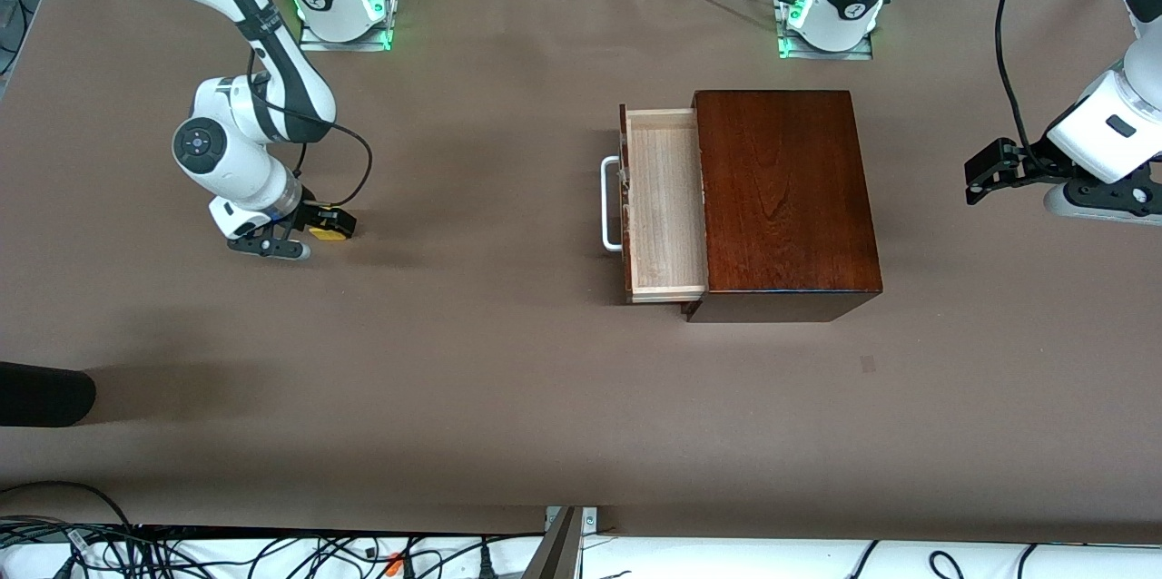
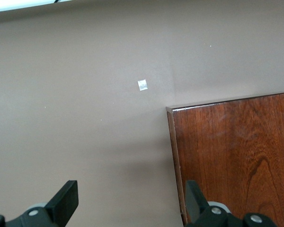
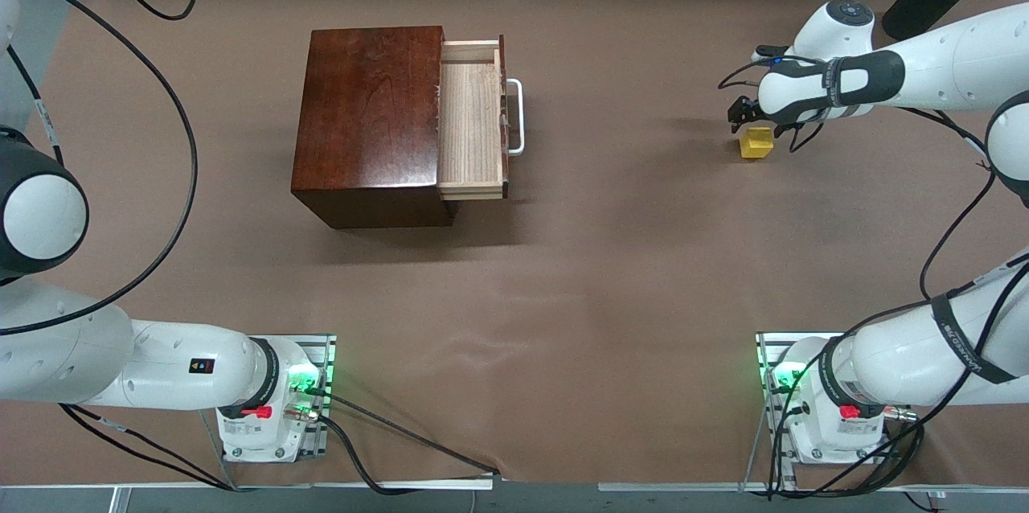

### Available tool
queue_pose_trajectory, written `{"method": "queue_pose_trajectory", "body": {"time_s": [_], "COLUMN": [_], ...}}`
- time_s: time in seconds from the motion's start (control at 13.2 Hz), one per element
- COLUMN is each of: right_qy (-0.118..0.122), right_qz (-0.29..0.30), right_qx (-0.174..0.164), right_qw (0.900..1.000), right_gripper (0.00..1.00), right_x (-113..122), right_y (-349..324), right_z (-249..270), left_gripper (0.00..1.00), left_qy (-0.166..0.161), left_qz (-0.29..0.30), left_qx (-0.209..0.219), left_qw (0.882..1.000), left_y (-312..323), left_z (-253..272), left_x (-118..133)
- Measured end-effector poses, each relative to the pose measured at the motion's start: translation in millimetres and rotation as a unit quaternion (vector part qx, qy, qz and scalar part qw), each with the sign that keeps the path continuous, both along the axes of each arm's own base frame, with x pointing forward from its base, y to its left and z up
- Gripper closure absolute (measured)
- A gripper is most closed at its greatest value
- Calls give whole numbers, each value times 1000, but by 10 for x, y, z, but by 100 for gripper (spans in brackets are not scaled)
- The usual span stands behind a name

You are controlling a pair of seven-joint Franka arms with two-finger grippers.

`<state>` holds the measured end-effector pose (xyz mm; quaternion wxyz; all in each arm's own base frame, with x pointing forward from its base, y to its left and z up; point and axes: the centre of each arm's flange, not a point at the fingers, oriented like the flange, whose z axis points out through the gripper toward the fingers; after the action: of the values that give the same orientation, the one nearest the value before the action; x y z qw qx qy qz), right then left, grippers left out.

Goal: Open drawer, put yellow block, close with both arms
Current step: 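Lower the right gripper onto the yellow cube and close it, then lift the yellow cube and carry it over the open drawer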

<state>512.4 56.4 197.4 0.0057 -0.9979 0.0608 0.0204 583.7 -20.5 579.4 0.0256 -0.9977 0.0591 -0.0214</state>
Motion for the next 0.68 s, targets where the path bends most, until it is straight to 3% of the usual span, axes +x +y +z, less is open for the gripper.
{"method": "queue_pose_trajectory", "body": {"time_s": [0.08, 0.38, 0.68], "right_qy": [4, 9, -5], "right_qz": [0, 1, 4], "right_qx": [0, 0, -1], "right_qw": [1000, 1000, 1000], "right_gripper": [0, 45, 44], "right_x": [-13, -24, 127], "right_y": [3, 3, 12], "right_z": [-51, -105, 256], "left_gripper": [0, 0, 0], "left_qy": [0, -1, -1], "left_qz": [0, -1, -2], "left_qx": [0, 0, 0], "left_qw": [1000, 1000, 1000], "left_y": [0, 0, 1], "left_z": [8, 25, 26], "left_x": [-1, 0, -1]}}
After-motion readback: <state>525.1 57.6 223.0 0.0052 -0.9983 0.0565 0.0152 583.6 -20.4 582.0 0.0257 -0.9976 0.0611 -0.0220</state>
